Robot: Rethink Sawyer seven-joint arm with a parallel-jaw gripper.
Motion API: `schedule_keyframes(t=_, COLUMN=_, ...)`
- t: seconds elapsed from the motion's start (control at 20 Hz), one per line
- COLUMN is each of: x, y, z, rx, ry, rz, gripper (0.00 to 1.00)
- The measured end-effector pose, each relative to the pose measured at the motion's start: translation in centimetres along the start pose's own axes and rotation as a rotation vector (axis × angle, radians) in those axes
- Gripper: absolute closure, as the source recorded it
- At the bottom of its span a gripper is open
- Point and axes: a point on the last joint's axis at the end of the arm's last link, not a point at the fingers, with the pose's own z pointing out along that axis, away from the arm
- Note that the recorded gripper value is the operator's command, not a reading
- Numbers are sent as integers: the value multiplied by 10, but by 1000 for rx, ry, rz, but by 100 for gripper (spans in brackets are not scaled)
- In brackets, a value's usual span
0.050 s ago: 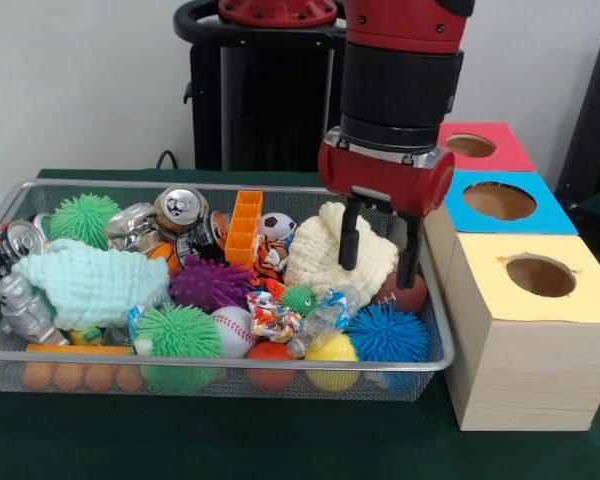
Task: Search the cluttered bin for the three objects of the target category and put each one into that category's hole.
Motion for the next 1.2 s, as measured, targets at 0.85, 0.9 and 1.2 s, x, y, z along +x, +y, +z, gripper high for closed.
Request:
schedule_keyframes(t=0.85, x=-13, y=6, z=-10, rx=1, ry=-1, rz=-74, gripper=0)
schedule_keyframes(t=0.9, x=-14, y=7, z=-12, rx=3, ry=0, rz=-79, gripper=0)
schedule_keyframes(t=1.2, x=-28, y=-1, z=-21, rx=18, ry=8, rz=-94, gripper=0)
